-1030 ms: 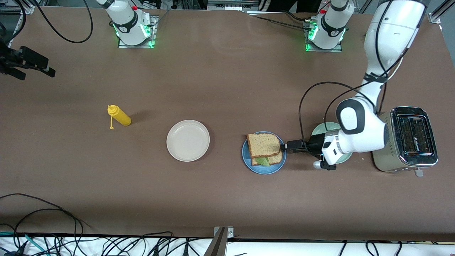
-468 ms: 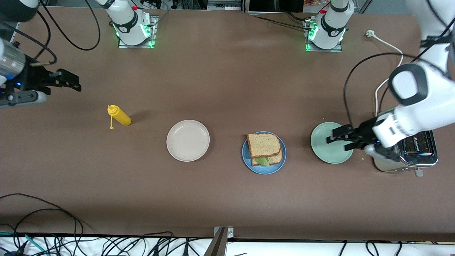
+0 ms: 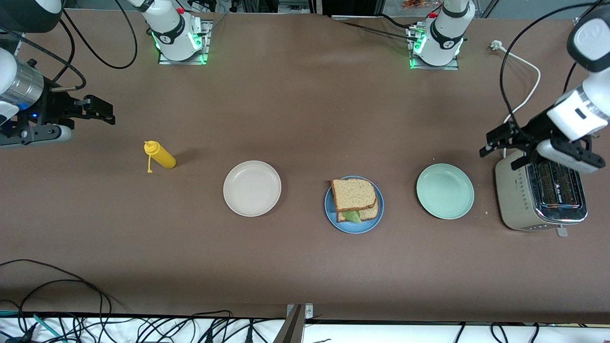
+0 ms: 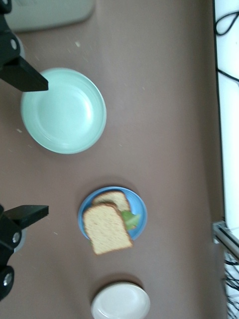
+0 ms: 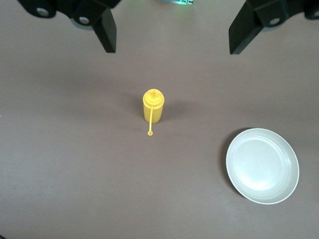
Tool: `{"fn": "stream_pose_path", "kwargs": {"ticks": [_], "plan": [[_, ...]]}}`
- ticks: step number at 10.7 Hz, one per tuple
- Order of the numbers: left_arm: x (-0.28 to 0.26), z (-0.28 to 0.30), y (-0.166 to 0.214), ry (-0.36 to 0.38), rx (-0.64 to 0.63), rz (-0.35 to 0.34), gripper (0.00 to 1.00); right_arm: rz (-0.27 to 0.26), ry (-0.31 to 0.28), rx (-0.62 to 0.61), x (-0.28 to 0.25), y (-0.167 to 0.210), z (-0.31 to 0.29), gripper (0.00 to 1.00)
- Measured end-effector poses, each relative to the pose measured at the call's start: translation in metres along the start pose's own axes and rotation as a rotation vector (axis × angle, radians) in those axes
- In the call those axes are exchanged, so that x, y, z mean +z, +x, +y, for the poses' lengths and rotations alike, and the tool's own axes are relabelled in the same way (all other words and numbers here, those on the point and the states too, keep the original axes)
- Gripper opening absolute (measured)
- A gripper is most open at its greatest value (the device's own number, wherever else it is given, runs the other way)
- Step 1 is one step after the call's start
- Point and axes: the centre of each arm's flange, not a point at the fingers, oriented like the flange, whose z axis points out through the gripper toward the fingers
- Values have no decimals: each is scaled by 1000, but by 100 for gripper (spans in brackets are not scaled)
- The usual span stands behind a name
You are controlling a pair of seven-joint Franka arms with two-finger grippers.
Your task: Make sandwich in blue plate with both arms
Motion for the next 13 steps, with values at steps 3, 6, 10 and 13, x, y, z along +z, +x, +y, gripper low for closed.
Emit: {"fn": "stream_pose_path", "kwargs": {"ticks": [3,6,10,13], "plan": [[-49,14,-27,127,-7,-77,100,-5,-7,-25,1,0,-15,100],[-96,49,-51,240,-95,-189,100,-15,-8,-25,1,-1,-15,100],[-135,72,-58,311,-142,-244,100,-28,-8,-30,2,-3,-18,100],[-154,71,-59,310,-170,-269,100,-30,-10,-30,3,-3,-18,100]]}}
